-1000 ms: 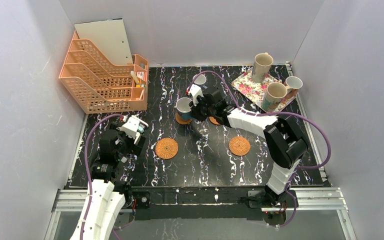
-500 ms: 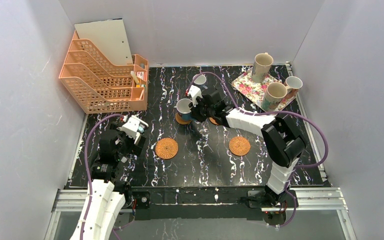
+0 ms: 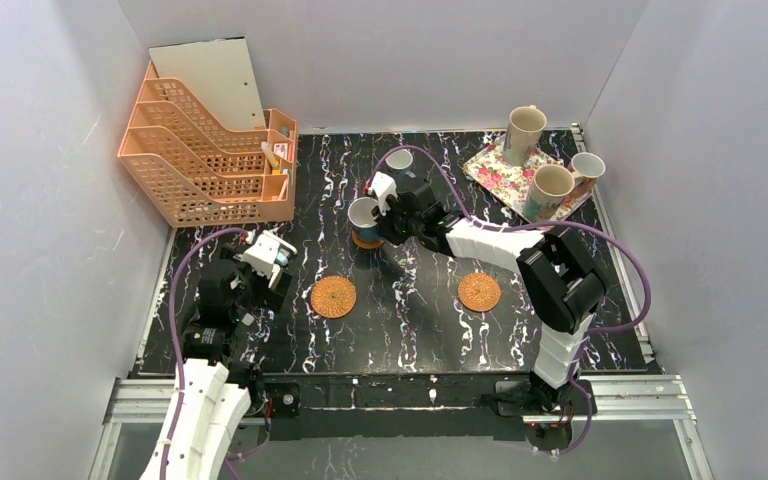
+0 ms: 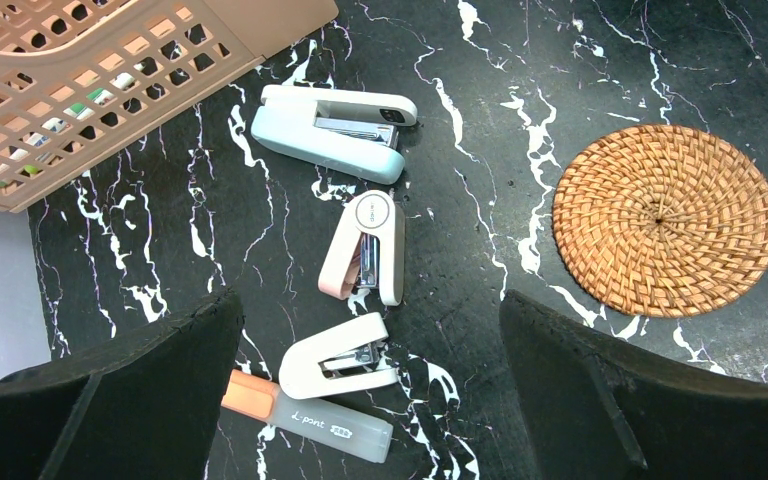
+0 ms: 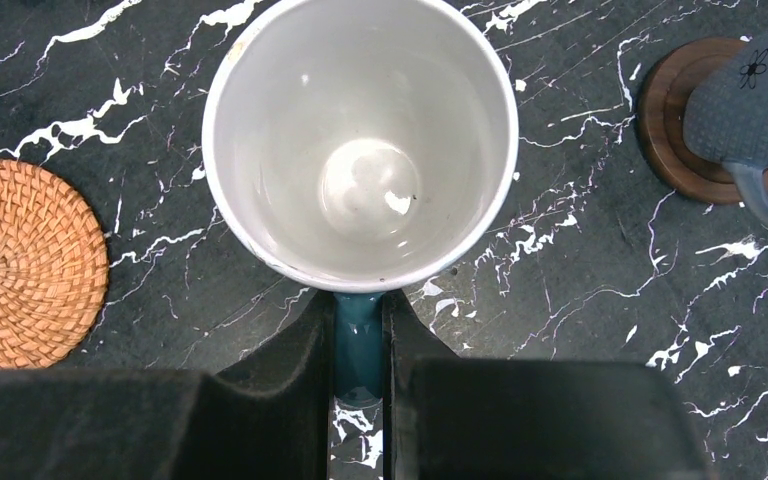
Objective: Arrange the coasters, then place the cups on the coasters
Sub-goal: Place the cup on the coaster.
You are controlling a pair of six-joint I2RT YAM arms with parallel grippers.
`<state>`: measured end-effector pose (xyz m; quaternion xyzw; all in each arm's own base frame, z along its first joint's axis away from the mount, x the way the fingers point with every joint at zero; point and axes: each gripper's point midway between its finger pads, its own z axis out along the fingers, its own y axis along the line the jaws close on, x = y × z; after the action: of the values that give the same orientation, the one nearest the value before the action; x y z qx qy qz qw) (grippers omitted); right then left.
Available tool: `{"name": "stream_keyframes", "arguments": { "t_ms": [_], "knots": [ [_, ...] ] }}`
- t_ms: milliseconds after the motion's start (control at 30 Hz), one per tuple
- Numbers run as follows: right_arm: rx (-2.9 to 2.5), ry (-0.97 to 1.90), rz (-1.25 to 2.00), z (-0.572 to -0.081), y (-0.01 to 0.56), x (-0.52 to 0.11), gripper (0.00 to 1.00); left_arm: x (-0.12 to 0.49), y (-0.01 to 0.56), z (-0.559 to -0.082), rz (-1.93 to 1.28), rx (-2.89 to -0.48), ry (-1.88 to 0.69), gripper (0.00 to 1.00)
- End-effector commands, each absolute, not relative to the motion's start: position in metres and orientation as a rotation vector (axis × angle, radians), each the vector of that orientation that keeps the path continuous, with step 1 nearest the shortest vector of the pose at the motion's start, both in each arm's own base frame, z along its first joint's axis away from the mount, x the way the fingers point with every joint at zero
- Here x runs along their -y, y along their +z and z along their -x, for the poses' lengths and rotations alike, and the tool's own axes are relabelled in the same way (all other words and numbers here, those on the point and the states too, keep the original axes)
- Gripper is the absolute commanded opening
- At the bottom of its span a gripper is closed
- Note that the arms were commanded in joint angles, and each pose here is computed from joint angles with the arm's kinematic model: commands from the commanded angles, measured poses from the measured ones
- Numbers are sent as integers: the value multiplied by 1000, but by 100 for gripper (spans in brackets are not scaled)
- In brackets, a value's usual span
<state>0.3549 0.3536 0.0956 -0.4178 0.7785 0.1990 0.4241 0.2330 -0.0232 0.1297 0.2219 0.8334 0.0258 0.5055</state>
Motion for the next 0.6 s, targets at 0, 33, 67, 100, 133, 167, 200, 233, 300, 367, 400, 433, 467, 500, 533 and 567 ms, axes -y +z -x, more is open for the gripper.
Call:
{"name": "stream_keyframes", "arguments": {
  "t_ms": [0,33,67,100,133,167,200,233,300,367,400,433,467,500,533,567],
  "knots": [
    [-1788,498,980,-377,148,-372,1,23,126,-230,-544,-2019,56,98],
    [-1785,497,977,-377,149,-372,1,23,126,-230,-544,-2017,56,98],
    [-1784,497,977,-377,149,-372,1,23,127,-230,-544,-2017,57,98],
    [-1783,498,977,-377,150,-372,1,23,127,-230,-543,-2017,58,98],
    [-1786,496,976,-377,149,-372,1,23,126,-230,-544,-2018,56,98],
    [-1787,494,974,-377,148,-372,1,23,126,-230,-544,-2018,56,98],
    [-1790,489,970,-378,148,-371,1,23,126,-230,-541,-2019,58,98],
    [-1790,486,967,-379,148,-371,1,23,127,-230,-541,-2018,58,98],
    [-1790,481,964,-379,148,-370,1,23,127,-230,-541,-2018,59,98],
    [-1790,482,964,-379,149,-371,1,23,127,-230,-541,-2016,59,98],
    [-1790,481,963,-379,149,-370,1,23,127,-230,-541,-2016,58,98],
    [-1791,481,960,-380,150,-370,1,23,127,-230,-540,-2016,58,98],
    [-1791,479,958,-380,150,-370,1,23,127,-230,-539,-2016,58,98],
    [-1790,478,955,-380,151,-369,1,23,127,-230,-541,-2017,57,98],
    [-1786,479,955,-380,153,-370,1,23,127,-230,-540,-2017,58,98],
    [-1786,478,954,-380,153,-369,1,23,127,-230,-541,-2016,57,98]
  ]
}}
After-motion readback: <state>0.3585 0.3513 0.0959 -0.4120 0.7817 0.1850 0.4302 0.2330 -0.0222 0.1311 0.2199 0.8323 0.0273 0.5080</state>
